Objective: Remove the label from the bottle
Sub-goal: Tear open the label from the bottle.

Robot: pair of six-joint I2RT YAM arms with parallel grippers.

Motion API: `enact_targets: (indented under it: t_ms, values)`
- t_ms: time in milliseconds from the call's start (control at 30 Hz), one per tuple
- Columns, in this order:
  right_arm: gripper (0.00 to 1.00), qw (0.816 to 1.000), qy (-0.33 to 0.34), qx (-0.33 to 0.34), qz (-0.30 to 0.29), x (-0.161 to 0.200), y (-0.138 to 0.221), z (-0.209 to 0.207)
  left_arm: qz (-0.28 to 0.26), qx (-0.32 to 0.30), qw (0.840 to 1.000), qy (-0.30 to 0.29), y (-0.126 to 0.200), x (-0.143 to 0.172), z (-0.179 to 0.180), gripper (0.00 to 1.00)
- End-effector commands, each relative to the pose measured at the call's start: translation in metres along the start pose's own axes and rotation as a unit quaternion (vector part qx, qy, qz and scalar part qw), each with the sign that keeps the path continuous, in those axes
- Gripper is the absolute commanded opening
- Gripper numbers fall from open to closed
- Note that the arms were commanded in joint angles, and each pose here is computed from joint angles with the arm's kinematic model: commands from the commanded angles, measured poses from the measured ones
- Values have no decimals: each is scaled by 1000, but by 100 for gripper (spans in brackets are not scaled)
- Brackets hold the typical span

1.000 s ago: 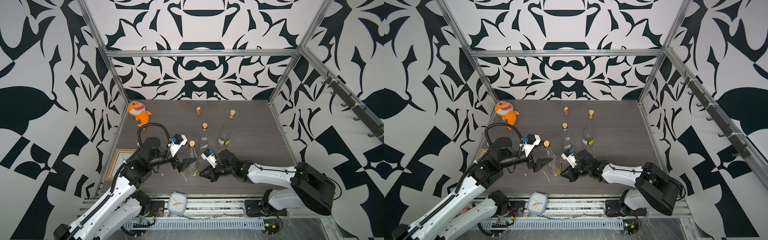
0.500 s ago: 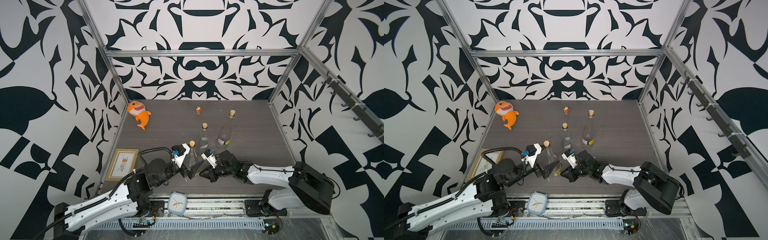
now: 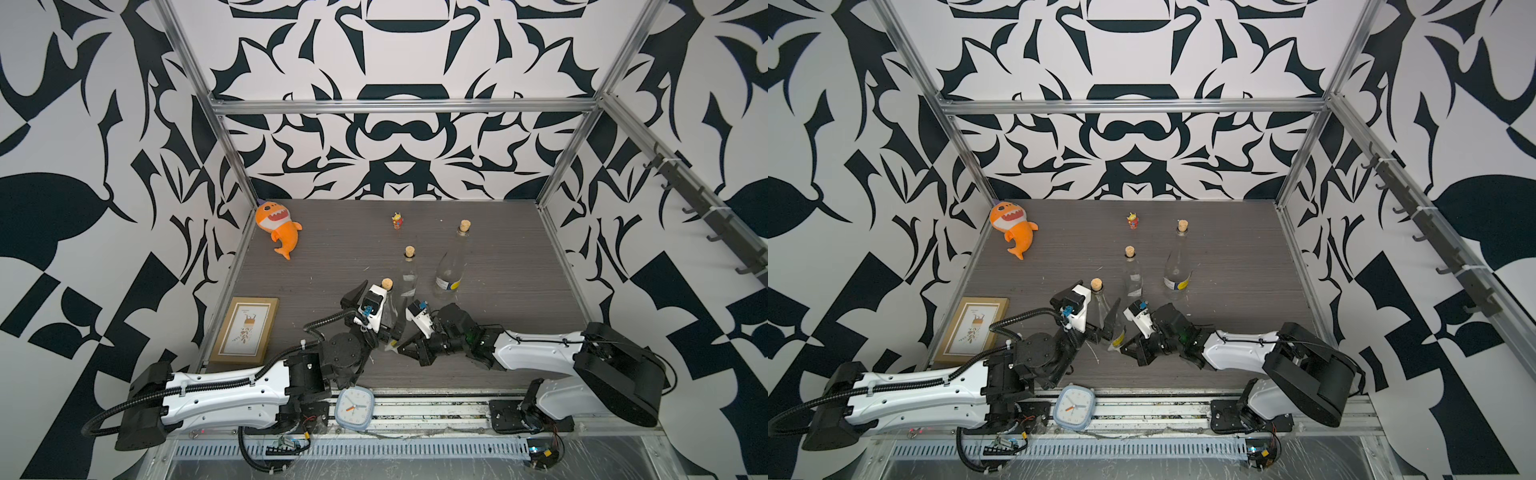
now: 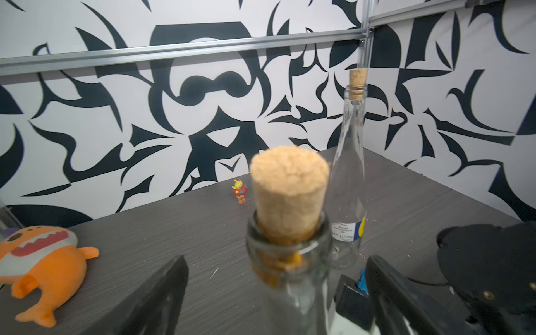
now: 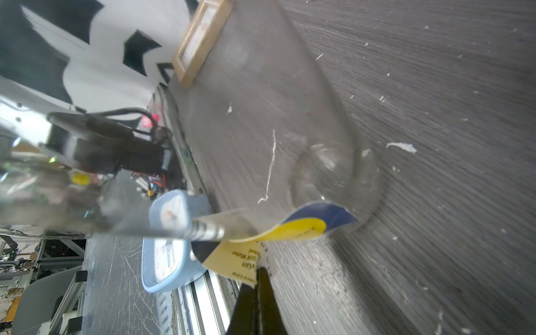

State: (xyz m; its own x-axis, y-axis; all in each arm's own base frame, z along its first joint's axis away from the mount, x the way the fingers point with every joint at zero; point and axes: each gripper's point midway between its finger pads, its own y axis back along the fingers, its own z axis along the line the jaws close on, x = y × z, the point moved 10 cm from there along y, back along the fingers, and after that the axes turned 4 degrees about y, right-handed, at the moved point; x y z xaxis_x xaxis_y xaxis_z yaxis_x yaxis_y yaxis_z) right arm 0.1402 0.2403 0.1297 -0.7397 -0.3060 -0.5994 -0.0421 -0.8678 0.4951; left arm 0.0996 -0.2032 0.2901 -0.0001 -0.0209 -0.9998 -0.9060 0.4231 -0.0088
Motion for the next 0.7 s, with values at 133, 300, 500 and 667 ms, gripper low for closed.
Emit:
enact_targets:
  t_ms: [133, 300, 500, 667]
  values:
    - [0, 1000, 14, -10, -18, -7, -5, 5, -21, -28, 997, 65, -1, -19, 2, 88]
    - [0, 1000, 13, -9, -17, -5, -5, 5, -26, -15, 997, 70, -6, -19, -7, 72]
    - [0, 1000, 13, -7, -19, -5, -4, 5, -24, 1, 997, 68, -10, -19, -14, 53]
    - [0, 1000, 14, -8, -19, -5, -4, 5, -21, -2, 998, 63, -9, -17, -13, 34]
